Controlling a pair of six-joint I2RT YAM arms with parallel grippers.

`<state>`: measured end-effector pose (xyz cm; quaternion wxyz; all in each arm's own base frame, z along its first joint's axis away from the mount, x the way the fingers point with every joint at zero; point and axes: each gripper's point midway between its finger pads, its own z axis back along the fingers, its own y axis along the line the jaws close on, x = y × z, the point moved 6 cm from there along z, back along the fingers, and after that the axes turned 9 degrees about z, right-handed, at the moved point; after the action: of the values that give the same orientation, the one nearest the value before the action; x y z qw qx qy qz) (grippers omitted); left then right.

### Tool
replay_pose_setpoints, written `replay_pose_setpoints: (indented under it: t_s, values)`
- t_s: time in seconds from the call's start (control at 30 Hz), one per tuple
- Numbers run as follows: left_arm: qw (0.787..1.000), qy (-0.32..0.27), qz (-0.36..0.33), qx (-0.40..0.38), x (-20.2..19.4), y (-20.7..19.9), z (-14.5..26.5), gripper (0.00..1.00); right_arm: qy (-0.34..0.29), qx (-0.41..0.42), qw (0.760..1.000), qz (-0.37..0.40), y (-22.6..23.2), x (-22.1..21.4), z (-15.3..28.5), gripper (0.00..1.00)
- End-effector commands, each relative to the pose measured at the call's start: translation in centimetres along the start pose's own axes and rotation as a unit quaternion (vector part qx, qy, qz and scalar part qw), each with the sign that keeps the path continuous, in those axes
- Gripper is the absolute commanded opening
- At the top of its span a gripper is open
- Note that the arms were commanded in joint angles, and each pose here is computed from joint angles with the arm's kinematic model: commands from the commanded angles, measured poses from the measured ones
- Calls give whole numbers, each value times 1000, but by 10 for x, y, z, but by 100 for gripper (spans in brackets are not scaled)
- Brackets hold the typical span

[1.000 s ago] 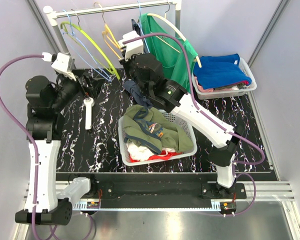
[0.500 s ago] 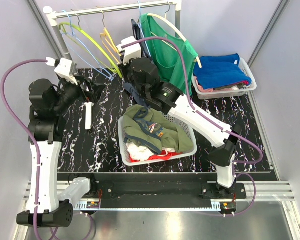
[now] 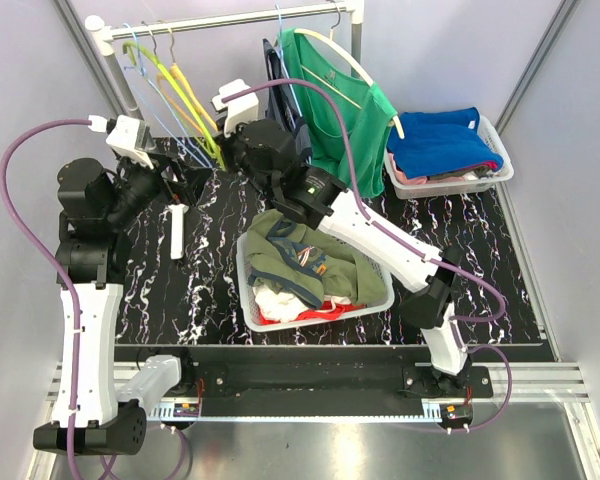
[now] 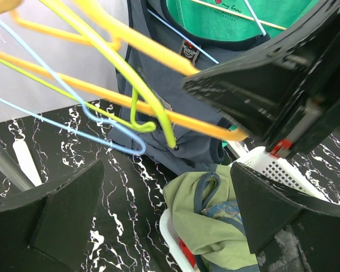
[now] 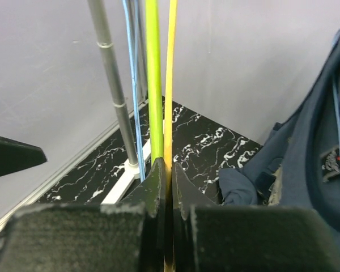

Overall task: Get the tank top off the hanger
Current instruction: Place the hanger at the clothesline.

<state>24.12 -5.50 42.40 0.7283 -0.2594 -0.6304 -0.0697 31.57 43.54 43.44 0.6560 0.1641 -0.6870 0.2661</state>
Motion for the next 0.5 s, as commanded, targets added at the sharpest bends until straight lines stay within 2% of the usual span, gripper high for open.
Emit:
replay_pose_setpoints:
  t_s: [0.0, 0.1, 0.17, 0.23, 0.3, 0.33, 0.47]
  values:
    - [1000, -23, -5, -17, 11, -8, 5, 99, -5, 30, 1000, 7, 14, 9, 1, 0]
    - [999, -21, -5, -24, 10, -9, 4, 99, -1, 29, 999, 14, 14, 7, 0, 0]
    - [999, -18, 0, -28, 10, -10, 4, 99, 4, 17, 1000, 25, 9, 7, 1, 28]
    - [999, -18, 1, -28, 10, -10, 4, 99, 14, -9, 999, 37, 2, 4, 4, 51]
    - [999, -17, 3, -28, 9, -10, 3, 99, 6, -30, 999, 45, -12, 17, 16, 61]
    - [999, -15, 5, -28, 8, -10, 3, 99, 15, -33, 998, 53, -14, 11, 18, 64]
    - [999, -16, 17, -32, 11, -13, 4, 99, -8, -60, 997, 41, -42, 41, 53, 63]
